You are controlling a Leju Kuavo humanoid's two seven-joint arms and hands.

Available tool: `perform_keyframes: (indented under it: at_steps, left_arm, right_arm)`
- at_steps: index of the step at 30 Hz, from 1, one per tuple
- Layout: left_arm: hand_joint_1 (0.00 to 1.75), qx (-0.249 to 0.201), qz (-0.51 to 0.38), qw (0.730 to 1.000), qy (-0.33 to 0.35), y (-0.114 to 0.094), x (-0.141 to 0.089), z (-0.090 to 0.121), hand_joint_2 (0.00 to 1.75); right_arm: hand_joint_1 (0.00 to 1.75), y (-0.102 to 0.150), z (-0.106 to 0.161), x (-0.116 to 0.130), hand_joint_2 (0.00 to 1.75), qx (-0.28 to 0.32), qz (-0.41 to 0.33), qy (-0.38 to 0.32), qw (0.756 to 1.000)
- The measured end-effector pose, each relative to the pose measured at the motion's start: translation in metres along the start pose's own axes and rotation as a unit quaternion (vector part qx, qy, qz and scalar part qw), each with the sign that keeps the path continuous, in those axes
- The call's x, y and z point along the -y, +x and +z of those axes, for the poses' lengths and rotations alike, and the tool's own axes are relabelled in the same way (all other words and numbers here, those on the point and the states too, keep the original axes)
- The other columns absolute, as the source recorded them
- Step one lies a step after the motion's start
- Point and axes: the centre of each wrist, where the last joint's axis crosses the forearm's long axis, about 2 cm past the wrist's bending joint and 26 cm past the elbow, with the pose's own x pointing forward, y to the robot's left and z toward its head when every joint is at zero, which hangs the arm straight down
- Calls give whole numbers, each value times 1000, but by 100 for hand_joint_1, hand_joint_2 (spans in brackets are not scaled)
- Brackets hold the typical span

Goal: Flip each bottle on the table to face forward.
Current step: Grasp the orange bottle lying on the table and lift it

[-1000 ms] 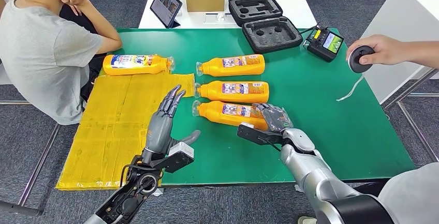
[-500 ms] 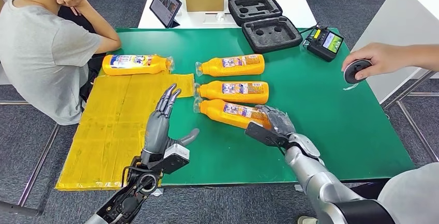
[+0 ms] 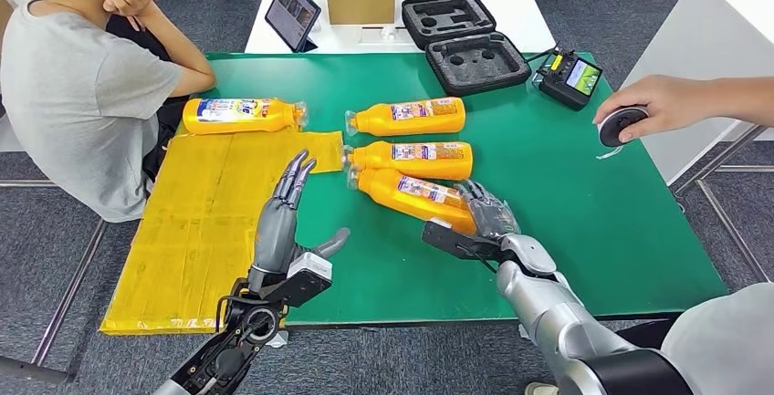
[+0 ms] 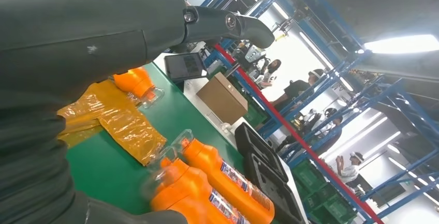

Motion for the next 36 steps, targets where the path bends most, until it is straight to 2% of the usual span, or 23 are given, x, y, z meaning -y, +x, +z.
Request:
perform_keyframes:
  at_steps: [21, 30, 36]
  left_arm:
    - [0, -13, -1, 1000, -4, 0, 1, 4, 175]
    - [0, -12, -2, 1000, -2, 0, 0, 4, 175]
    - [0, -11, 2, 1000, 1, 1, 2, 3, 175]
  right_arm:
    - [0, 13, -6, 2, 175, 12, 54, -3, 998]
    - [0, 19, -7, 0, 175, 37, 19, -7, 999]
    - [0, 21, -9, 2, 175, 47, -35, 4, 998]
